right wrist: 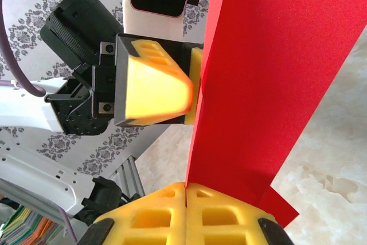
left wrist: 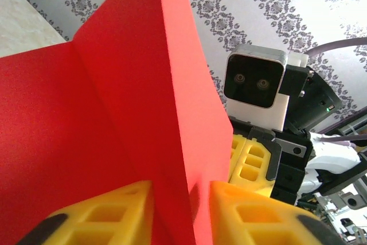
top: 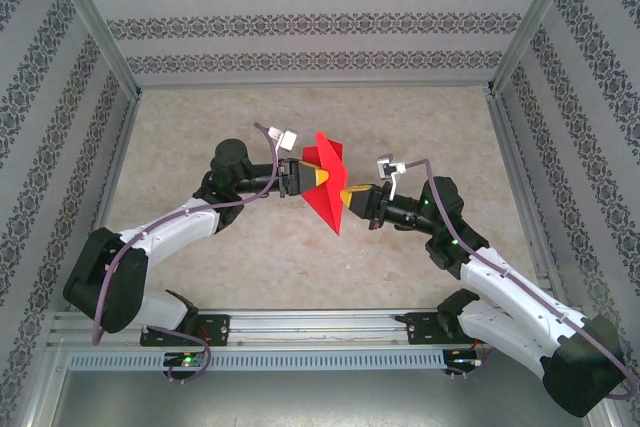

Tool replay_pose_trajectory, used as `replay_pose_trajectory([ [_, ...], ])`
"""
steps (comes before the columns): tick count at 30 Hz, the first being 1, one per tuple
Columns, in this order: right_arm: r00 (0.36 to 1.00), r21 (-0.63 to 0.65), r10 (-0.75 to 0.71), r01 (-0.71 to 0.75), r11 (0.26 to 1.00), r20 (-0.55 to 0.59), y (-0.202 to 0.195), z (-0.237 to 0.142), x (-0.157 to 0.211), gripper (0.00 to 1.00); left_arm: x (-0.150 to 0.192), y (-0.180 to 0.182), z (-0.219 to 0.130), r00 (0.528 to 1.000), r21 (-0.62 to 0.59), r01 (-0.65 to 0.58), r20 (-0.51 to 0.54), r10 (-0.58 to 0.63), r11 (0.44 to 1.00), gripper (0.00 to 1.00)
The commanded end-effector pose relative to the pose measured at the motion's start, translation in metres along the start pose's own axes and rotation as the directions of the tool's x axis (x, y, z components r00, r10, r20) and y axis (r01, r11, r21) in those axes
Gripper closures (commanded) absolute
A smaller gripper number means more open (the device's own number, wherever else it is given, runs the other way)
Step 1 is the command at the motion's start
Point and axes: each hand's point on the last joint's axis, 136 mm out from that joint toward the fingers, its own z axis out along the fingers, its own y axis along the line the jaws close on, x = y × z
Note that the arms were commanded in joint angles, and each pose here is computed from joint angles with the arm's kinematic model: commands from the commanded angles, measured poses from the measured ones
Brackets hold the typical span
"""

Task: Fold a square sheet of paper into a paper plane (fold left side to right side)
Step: Turn over the paper at the center of the table.

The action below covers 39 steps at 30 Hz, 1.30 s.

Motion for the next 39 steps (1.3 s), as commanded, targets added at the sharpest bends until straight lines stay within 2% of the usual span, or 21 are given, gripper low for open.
replay_pose_trajectory([
  [1, 0.998, -0.035, -0.03, 0.032, 0.999, 0.047, 0.015, 0.001, -0.016, 1.0, -0.007, -0.011, 0.005, 0.999, 0.016, -0.053, 0.008, 0.053, 0.998, 0.76],
  [15, 0.999, -0.005, -0.008, 0.009, 1.0, 0.043, 0.006, 0.002, -0.015, 1.0, -0.01, -0.012, 0.004, 0.998, 0.013, -0.063, 0.024, 0.062, 0.998, 0.93],
  [19, 0.999, -0.001, -0.004, 0.004, 1.0, 0.052, 0.008, -0.001, -0.018, 0.89, -0.011, -0.012, 0.003, 0.997, 0.009, -0.068, 0.041, 0.068, 0.998, 0.95],
  [26, 0.992, 0.07, -0.002, -0.007, 0.998, 0.123, 0.004, -0.023, -0.024, 0.52, -0.014, -0.015, -0.002, 0.992, 0.003, -0.095, 0.086, 0.094, 0.996, 0.97],
  [32, 0.988, 0.117, 0.063, -0.079, 0.99, 0.14, -0.013, -0.031, -0.012, 0.3, -0.018, -0.02, -0.004, 0.988, 0.015, -0.11, 0.111, 0.107, 0.994, 0.98],
  [37, 0.986, 0.091, 0.122, -0.132, 0.987, 0.115, -0.019, -0.024, 0.0, 0.13, -0.018, -0.021, -0.004, 0.988, 0.021, -0.109, 0.115, 0.106, 0.994, 0.99],
  [39, 0.987, 0.07, 0.128, -0.136, 0.988, 0.1, -0.017, -0.018, 0.003, 0.09, -0.018, -0.021, -0.003, 0.988, 0.025, -0.11, 0.116, 0.106, 0.994, 0.99],
])
